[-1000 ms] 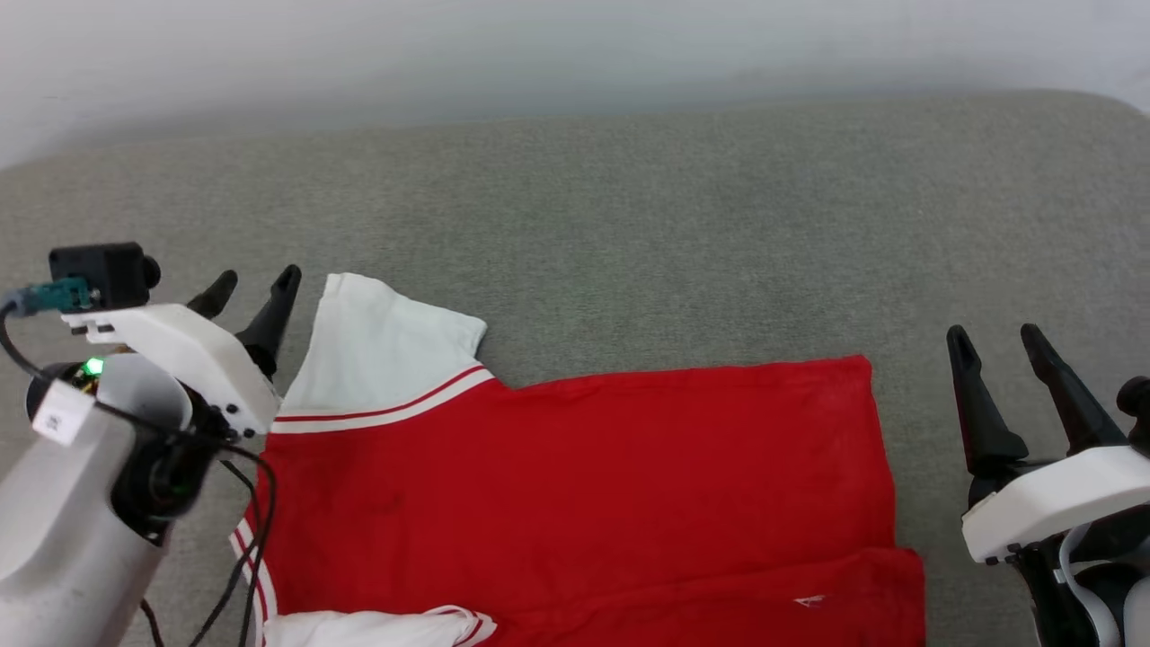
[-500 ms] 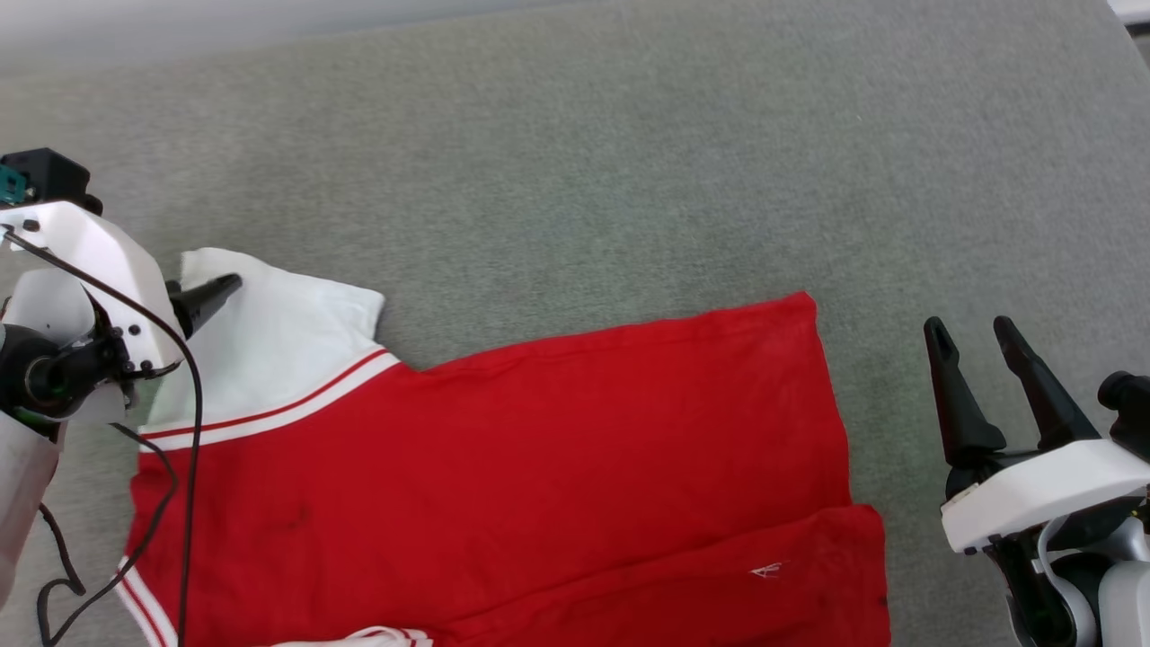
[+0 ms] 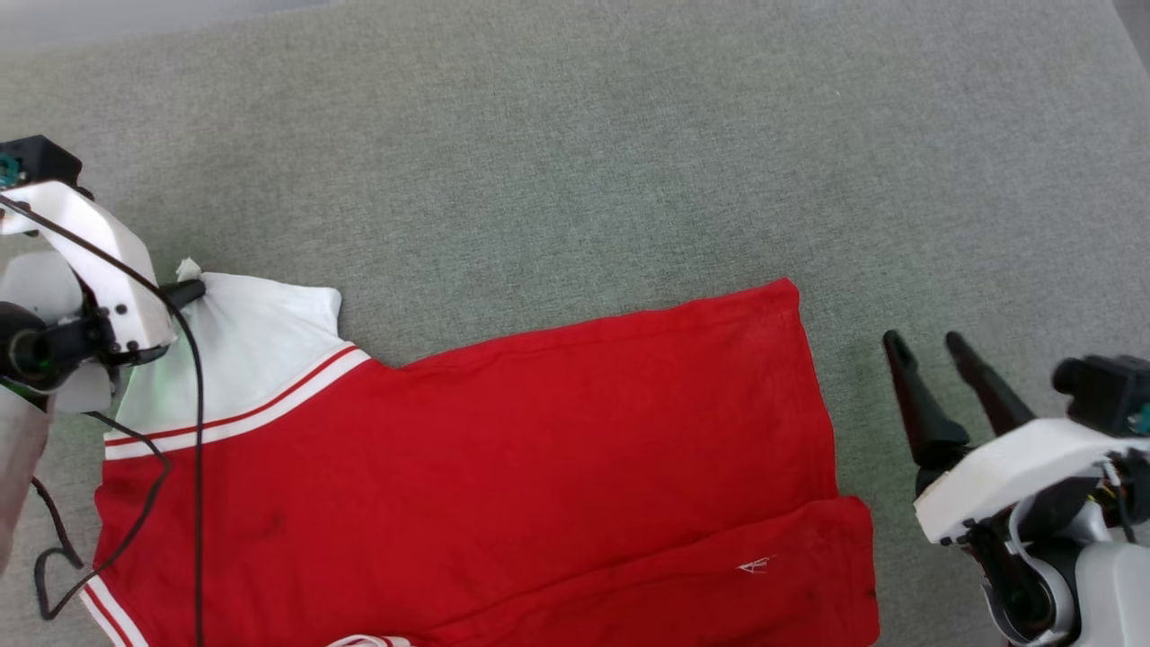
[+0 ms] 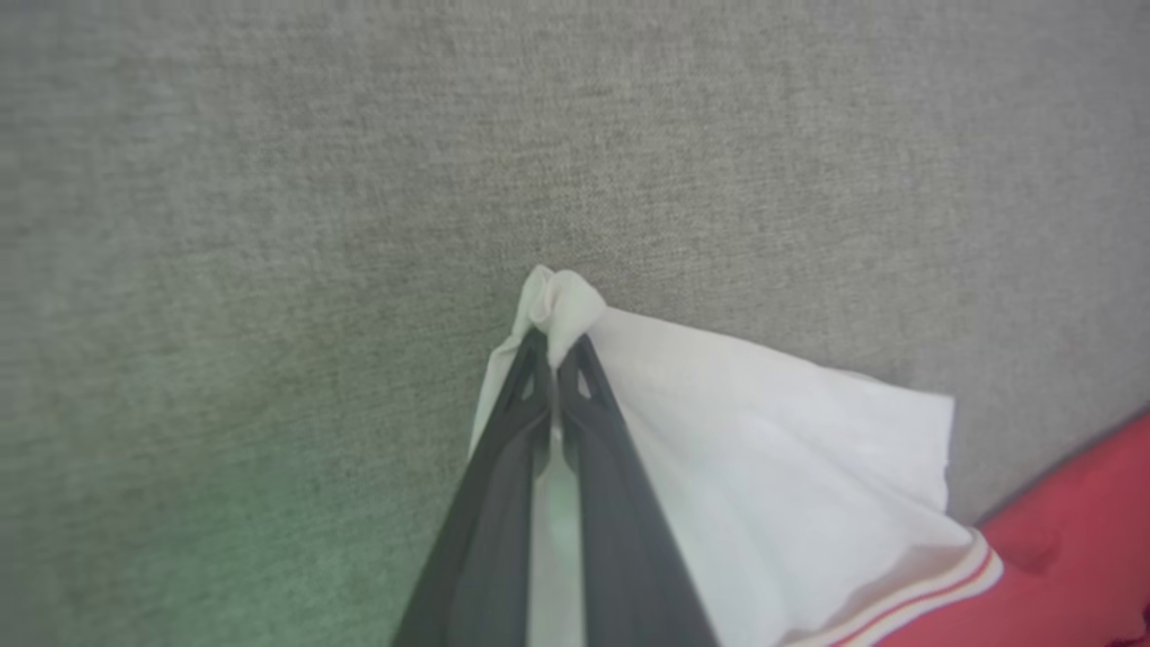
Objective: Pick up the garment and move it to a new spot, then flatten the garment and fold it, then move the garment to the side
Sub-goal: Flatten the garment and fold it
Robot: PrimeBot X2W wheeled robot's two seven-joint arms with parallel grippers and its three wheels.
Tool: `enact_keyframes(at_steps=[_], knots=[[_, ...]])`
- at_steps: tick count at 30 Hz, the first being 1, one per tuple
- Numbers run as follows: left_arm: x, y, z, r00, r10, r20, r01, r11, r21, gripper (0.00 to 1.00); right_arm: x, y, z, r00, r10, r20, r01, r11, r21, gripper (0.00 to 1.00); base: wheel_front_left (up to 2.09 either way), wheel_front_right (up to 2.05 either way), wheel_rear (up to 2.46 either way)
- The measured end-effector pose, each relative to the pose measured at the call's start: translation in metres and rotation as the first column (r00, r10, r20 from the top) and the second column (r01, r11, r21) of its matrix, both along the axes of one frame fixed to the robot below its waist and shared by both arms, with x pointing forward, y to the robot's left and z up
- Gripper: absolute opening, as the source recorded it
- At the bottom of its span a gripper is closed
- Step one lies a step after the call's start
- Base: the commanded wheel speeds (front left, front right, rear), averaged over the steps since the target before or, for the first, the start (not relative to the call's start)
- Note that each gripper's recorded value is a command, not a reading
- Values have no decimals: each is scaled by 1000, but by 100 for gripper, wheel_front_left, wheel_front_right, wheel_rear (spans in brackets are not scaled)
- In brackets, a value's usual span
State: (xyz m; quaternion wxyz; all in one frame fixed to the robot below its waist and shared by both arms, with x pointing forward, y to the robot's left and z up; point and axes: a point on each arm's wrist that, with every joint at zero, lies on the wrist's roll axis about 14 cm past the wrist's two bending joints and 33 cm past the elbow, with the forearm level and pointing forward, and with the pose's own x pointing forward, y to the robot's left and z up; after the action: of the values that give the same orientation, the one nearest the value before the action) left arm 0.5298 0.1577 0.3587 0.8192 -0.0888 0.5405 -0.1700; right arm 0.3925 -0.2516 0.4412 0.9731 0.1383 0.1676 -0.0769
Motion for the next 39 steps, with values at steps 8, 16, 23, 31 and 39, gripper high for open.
enact_keyframes(at_steps=[8,16,23,31,39], knots=[[14,-15,37,979,-9,205,11,1000,-12,0,7,18,-35,951,138,-276,-119,989,83,100,0,0,0],[21,-6,83,940,4,341,0,1000,-10,0,46,52,-38,849,319,-422,-315,946,80,100,0,0,0],[18,2,84,935,19,354,-15,1000,-14,0,45,70,-75,651,386,-654,-428,898,104,100,0,0,0],[17,10,86,924,52,378,-44,999,-28,0,58,74,-70,625,390,-677,-427,896,122,0,0,0,0],[13,22,119,869,123,479,-99,992,-75,0,84,78,-17,783,392,-483,-413,908,67,0,0,0,0]])
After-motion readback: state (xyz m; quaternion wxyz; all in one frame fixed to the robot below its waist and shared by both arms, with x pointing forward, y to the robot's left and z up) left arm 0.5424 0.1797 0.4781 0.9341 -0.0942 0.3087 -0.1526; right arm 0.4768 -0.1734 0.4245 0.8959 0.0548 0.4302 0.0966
